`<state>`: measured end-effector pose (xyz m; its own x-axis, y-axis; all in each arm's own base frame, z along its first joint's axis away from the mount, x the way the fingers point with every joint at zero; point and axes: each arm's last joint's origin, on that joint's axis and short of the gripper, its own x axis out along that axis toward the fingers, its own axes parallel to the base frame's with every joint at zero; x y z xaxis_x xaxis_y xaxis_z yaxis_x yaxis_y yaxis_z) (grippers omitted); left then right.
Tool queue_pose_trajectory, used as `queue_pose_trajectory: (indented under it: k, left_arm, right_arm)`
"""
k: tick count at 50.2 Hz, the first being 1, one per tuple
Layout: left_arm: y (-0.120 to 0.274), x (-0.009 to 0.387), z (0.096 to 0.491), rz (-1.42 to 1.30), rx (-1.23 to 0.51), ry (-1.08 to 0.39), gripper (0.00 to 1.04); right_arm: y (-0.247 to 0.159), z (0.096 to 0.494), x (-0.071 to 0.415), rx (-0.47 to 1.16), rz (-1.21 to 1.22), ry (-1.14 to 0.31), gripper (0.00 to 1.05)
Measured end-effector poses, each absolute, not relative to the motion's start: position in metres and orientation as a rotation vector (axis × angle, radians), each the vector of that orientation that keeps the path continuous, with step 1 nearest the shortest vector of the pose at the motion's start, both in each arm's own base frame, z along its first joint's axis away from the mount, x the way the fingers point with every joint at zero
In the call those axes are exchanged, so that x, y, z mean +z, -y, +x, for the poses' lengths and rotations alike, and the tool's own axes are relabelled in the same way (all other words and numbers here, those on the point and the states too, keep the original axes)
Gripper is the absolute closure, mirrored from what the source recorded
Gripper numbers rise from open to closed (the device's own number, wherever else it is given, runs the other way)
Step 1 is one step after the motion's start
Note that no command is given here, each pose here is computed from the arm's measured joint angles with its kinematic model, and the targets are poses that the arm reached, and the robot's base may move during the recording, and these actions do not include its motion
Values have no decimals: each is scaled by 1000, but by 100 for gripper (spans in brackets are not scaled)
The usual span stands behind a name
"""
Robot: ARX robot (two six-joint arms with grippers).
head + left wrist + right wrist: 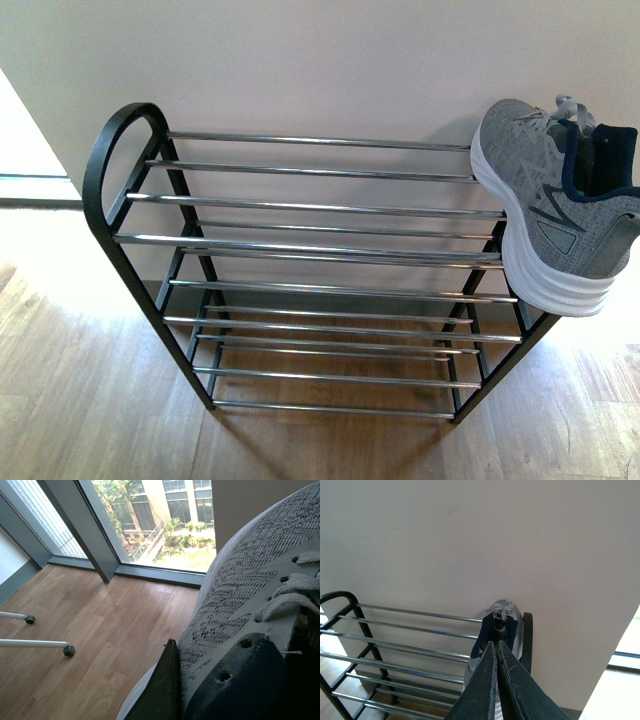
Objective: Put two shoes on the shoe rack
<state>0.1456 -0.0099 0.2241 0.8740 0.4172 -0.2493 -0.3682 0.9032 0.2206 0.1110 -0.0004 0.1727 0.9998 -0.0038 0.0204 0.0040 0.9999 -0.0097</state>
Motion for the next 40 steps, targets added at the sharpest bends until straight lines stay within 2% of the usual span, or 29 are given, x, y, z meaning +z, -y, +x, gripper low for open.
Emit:
queue_pose_trajectory:
  k: [15,34,36,40]
  left_arm:
    - [10,224,146,169,411,-297,103]
    - [10,224,146,169,414,-297,103]
    - [10,224,146,169,413,-297,103]
    - [10,224,146,157,398,-298,103]
  right_arm:
    - [0,101,168,-2,-10,-15,103]
    - [0,97,170,-4,-10,16,103]
    - [0,97,170,-4,-10,15,98]
    - [0,97,170,-4,-10,16,80]
